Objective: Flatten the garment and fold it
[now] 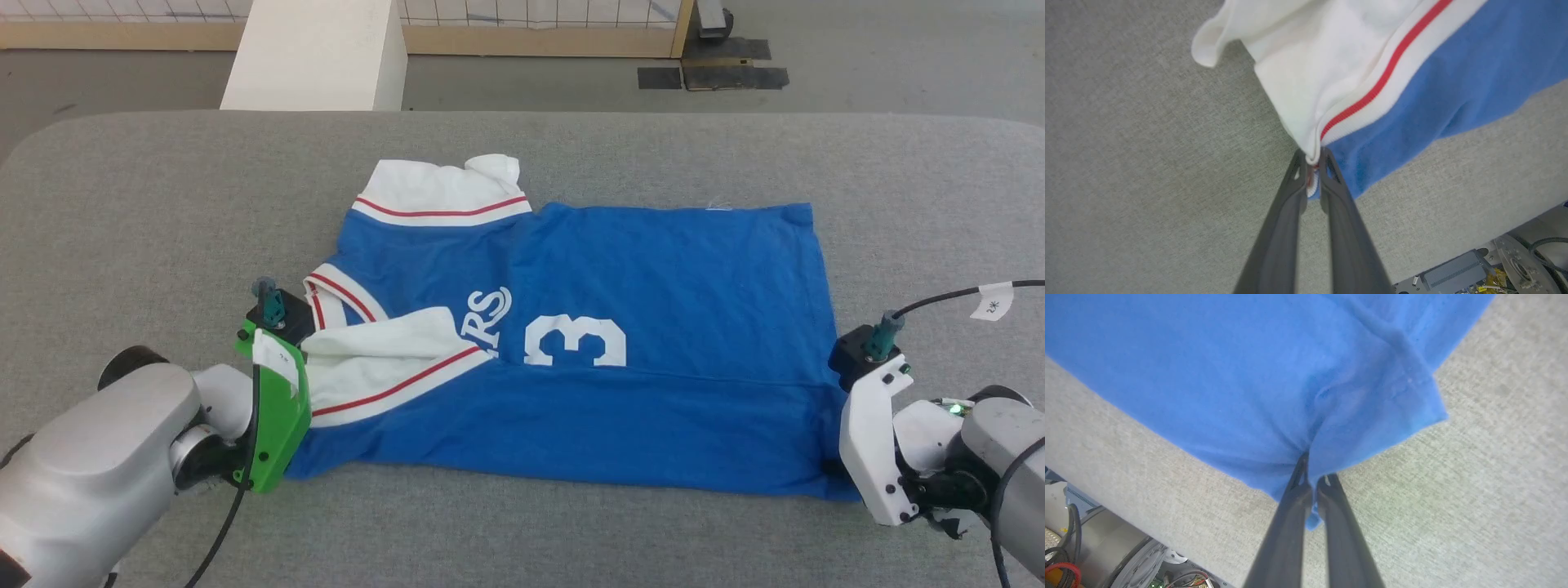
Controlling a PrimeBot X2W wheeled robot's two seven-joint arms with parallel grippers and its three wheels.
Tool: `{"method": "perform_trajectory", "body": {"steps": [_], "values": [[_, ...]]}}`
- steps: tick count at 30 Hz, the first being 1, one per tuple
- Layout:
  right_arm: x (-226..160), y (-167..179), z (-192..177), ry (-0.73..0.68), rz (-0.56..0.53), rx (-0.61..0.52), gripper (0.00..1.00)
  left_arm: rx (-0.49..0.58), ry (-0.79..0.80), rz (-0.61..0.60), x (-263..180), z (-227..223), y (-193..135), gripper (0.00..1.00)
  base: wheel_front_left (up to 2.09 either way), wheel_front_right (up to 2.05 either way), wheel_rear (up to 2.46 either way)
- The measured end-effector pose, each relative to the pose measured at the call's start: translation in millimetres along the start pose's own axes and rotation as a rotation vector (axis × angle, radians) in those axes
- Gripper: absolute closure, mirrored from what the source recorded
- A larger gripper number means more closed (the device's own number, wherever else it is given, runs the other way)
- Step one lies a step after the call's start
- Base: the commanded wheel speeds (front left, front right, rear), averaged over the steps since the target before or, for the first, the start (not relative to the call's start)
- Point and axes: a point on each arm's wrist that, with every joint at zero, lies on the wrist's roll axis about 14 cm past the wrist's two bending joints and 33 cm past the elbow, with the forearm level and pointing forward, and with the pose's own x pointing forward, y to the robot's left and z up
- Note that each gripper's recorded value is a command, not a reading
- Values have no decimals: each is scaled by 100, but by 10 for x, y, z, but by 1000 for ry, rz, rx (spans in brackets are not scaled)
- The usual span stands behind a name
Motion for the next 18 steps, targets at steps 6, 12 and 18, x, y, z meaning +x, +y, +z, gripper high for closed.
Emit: {"method": "perform_trajectory", "body": {"steps": [6, 12, 18], "values": [[-52, 11, 40, -48, -1, -16, 100, 4, -29, 9, -44, 39, 1, 100, 0, 0, 0], [-279, 57, 134, -155, -1, -50, 100, 0, -109, 12, -212, 36, -22, 100, 0, 0, 0], [-639, -25, 68, -243, -32, -74, 100, -8, -147, -12, -393, -175, -142, 100, 0, 0, 0]]}}
